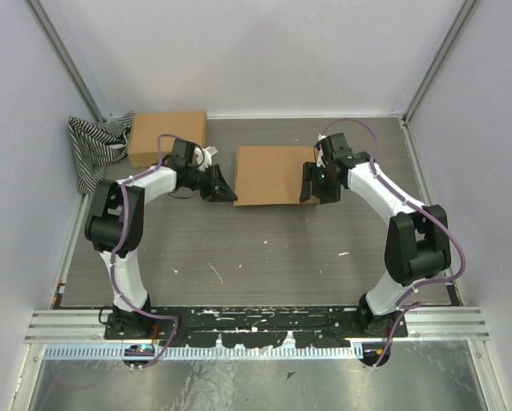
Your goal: Fold the paper box
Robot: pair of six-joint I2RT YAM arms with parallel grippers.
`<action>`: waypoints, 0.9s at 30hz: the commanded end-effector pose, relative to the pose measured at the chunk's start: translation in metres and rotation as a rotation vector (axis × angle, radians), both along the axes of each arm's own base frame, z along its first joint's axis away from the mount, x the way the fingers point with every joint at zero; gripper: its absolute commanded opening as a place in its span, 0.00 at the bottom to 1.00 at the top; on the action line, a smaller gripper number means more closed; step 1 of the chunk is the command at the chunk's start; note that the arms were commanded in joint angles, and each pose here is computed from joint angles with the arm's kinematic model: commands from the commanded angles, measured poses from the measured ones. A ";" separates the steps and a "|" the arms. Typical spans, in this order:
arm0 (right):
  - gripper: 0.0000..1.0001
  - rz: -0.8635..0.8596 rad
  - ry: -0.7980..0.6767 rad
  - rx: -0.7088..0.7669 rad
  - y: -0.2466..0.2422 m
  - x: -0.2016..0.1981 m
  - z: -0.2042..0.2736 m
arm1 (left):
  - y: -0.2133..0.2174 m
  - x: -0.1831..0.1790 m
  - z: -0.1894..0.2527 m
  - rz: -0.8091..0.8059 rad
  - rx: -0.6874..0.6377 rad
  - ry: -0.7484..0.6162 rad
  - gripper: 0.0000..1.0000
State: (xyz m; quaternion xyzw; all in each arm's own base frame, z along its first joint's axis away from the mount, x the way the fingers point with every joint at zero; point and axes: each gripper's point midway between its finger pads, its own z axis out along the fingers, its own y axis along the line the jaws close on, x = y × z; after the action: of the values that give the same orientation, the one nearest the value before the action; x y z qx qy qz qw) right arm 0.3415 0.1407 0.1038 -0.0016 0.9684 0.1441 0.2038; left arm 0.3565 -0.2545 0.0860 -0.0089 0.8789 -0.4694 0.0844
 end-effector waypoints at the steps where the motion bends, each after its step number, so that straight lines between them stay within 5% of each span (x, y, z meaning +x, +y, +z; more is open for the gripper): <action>1: 0.65 0.055 -0.085 0.071 0.019 0.012 0.023 | -0.006 -0.004 0.000 -0.024 -0.040 0.010 0.23; 16: 0.65 -0.006 -0.061 -0.048 -0.002 0.018 -0.023 | 0.005 0.005 -0.026 0.013 0.050 0.017 0.27; 27: 0.65 -0.024 -0.094 -0.073 -0.008 0.022 -0.021 | -0.003 0.008 -0.012 0.012 -0.006 0.007 0.26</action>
State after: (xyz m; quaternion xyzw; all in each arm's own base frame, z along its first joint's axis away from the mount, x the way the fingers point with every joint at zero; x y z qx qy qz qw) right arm 0.3498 0.1340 0.0688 -0.0041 0.9710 0.1135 0.2104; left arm 0.3601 -0.2522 0.0627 -0.0242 0.8866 -0.4557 0.0749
